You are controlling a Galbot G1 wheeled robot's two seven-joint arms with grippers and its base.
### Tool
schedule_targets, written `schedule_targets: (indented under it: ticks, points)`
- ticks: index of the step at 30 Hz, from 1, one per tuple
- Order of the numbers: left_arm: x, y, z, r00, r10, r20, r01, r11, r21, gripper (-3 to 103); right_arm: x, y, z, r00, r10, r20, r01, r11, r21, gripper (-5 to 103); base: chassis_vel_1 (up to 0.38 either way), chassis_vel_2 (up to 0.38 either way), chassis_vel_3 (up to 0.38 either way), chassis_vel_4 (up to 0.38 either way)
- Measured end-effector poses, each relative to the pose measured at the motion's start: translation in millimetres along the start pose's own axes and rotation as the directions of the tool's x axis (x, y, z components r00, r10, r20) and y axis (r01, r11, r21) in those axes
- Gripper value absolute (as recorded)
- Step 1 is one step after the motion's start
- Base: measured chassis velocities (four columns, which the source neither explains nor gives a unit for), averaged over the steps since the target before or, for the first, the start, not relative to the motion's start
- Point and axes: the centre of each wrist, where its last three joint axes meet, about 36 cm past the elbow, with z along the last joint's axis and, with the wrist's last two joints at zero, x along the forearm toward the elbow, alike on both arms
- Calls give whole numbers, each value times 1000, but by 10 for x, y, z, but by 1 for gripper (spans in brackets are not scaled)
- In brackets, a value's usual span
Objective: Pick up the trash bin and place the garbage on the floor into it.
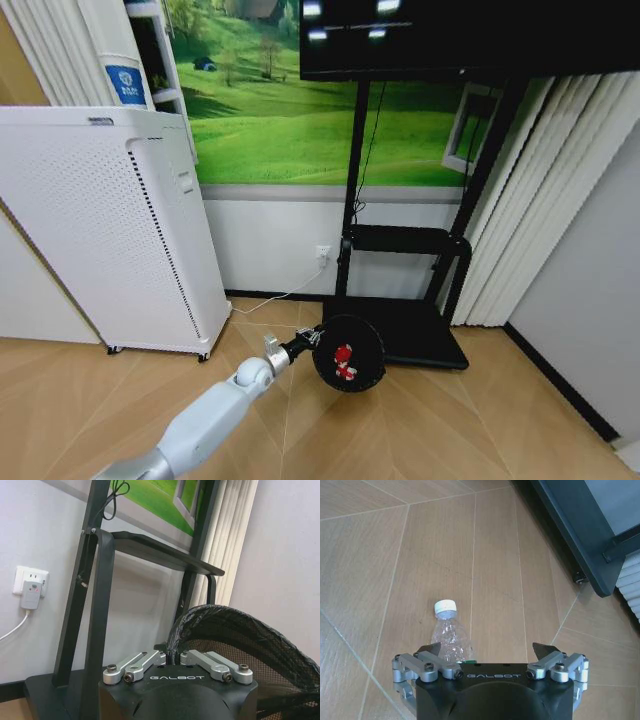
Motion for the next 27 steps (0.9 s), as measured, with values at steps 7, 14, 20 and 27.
schedule_targets:
  ticks: [7, 14, 20, 27]
  points:
    - [51, 14, 15, 1000, -6, -4, 6, 1000, 0, 7, -48, -19, 45, 1000, -10, -8, 10, 1000, 14, 100, 0, 0, 0, 0]
    - [74, 36, 52, 1000, -15, 3, 15, 1000, 2, 7, -64, -63, 137, 999, -34, -25, 36, 998, 45, 100, 0, 0, 0, 0]
    - [109, 46, 153, 1000, -22, 3, 22, 1000, 9, 7, -124, -141, 178, 998, -58, -39, 60, 996, 71, 100, 0, 0, 0, 0]
    - [137, 68, 179, 1000, -22, 0, 22, 1000, 8, 7, -177, -117, 258, 995, -76, -64, 81, 993, 81, 100, 0, 0, 0, 0]
